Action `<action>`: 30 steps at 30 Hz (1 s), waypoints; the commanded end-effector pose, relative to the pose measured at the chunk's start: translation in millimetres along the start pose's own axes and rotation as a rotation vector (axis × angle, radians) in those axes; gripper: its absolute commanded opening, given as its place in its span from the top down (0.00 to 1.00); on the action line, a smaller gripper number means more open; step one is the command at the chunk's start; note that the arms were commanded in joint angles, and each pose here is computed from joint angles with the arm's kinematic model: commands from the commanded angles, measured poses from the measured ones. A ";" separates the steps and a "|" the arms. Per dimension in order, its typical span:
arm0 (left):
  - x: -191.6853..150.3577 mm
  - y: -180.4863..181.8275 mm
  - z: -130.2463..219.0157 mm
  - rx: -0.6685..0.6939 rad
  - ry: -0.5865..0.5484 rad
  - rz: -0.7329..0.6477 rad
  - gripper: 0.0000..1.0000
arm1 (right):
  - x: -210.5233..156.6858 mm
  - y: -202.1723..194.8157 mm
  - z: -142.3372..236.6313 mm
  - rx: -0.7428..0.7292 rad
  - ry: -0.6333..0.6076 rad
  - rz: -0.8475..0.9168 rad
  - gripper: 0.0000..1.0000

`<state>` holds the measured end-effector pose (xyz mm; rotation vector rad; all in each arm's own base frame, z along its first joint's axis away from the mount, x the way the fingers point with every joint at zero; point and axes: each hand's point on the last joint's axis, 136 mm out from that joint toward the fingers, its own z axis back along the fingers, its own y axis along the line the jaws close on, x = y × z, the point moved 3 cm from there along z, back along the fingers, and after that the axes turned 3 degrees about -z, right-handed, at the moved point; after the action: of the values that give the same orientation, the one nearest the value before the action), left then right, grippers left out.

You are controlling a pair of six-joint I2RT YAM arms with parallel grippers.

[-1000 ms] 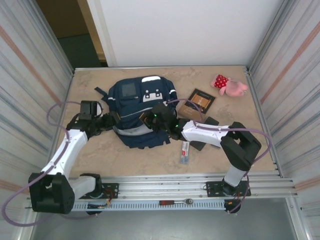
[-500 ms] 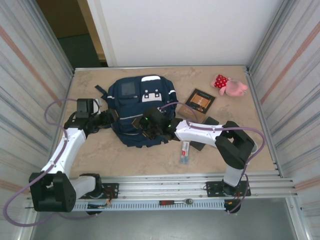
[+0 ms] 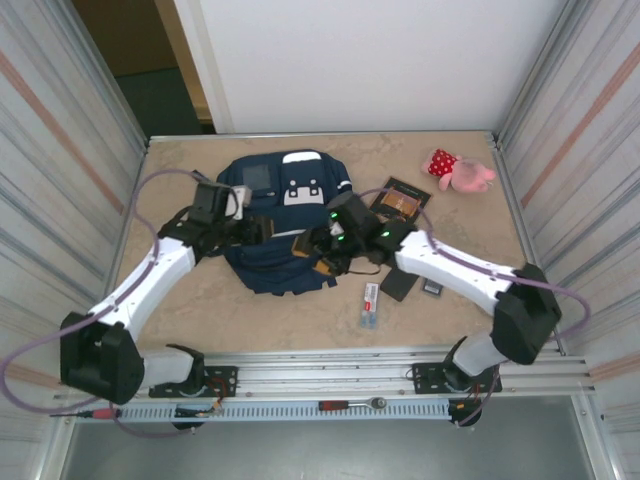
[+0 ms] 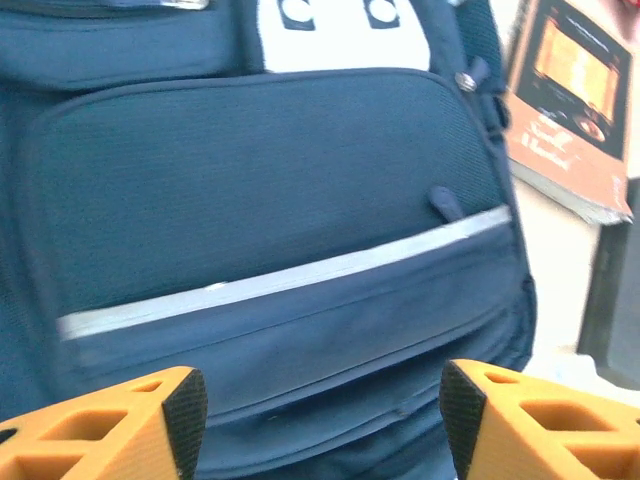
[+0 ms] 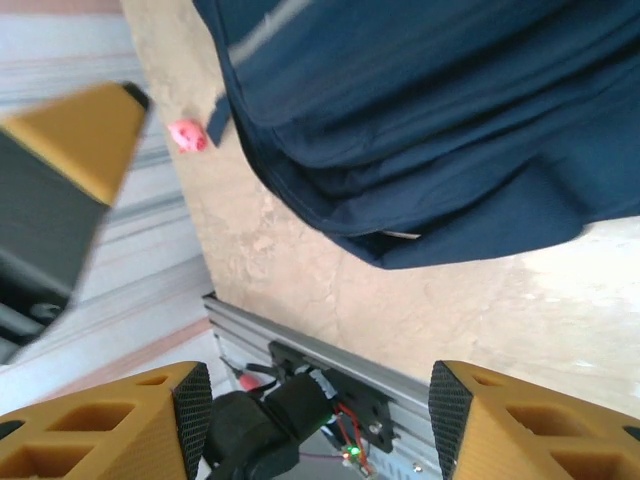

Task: Pack books, pencil case, and school supplies into a backpack

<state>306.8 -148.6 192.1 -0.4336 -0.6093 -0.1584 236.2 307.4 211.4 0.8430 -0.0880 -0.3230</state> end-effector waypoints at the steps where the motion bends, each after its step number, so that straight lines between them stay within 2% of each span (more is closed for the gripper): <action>1: 22.0 -35.1 -13.6 -0.069 -0.027 -0.088 0.35 | 23.8 -48.9 44.3 -0.091 0.001 0.041 0.40; 5: 37.5 -94.3 -52.0 -0.162 0.023 -0.208 0.35 | 77.4 -90.0 82.7 -0.017 -0.039 -0.023 0.41; 7: 42.1 -122.3 -73.4 -0.202 0.053 -0.271 0.37 | 96.9 -109.5 93.5 -0.044 -0.078 -0.044 0.43; 12: 51.0 -168.9 -127.3 -0.270 0.105 -0.322 0.38 | 104.2 -133.9 87.7 -0.083 -0.111 -0.089 0.44; 16: 62.4 -175.1 -156.6 -0.263 0.099 -0.304 0.38 | 91.8 -149.2 76.0 -0.053 -0.111 -0.174 0.44; 20: 63.7 -175.8 -181.5 -0.261 0.111 -0.300 0.38 | 84.1 -157.7 60.4 -0.064 -0.098 -0.182 0.43; 26: 64.4 -183.5 -201.7 -0.297 0.094 -0.269 0.38 | 92.4 -146.6 33.0 -0.070 -0.073 -0.114 0.43; 30: 64.8 -182.1 -216.4 -0.272 0.099 -0.222 0.38 | 101.4 -156.1 18.3 -0.109 -0.071 -0.131 0.43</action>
<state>413.2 -396.9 128.6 -0.5846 -0.5128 -0.5076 276.1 162.9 102.5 0.7304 -0.0490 -0.4658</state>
